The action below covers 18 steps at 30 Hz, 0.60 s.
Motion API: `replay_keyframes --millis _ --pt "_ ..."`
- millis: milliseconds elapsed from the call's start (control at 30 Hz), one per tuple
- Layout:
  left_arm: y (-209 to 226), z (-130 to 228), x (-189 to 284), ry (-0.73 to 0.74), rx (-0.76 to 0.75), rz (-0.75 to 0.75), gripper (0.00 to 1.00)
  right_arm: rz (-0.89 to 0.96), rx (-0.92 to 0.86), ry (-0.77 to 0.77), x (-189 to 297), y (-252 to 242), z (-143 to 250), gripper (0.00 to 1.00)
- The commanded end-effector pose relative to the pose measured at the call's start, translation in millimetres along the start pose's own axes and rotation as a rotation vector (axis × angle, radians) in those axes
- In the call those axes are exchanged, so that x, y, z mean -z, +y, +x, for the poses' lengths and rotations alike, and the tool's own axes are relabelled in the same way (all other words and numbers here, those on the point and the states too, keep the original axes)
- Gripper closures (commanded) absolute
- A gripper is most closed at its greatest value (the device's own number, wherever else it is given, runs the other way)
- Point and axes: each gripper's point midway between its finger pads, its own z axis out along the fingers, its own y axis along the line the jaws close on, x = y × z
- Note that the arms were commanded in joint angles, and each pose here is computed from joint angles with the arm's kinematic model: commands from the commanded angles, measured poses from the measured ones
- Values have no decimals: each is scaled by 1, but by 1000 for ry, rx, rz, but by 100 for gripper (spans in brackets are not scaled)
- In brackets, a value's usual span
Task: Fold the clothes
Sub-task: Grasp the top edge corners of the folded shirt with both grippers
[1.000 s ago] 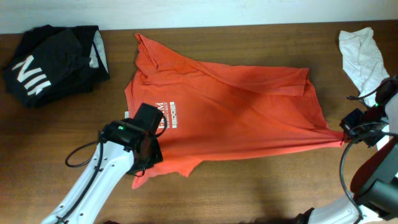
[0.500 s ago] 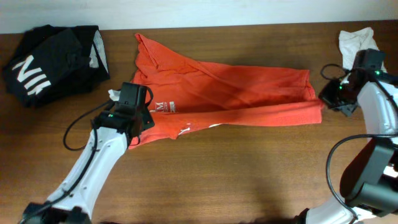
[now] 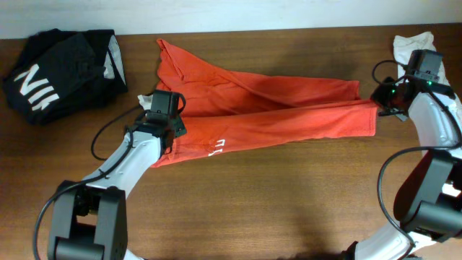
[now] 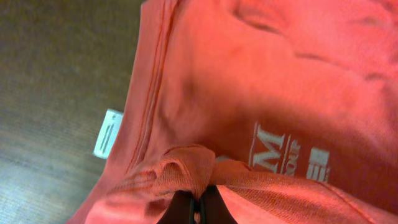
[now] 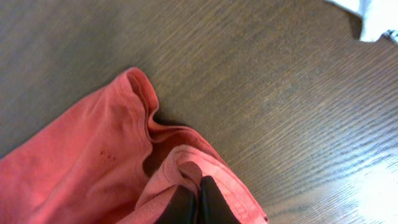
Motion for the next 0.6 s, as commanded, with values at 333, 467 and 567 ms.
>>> replay_keyframes --millis 333,467,567 --pt "-79 -116 78 -161 -276 241 5 -55 118 23 79 29 -41 1" --pt "-102 -142 91 -185 -269 343 11 -121 113 131 81 39 -16 1" --pt "-117 -163 75 -126 -275 442 16 -127 166 176 82 51 0 1"
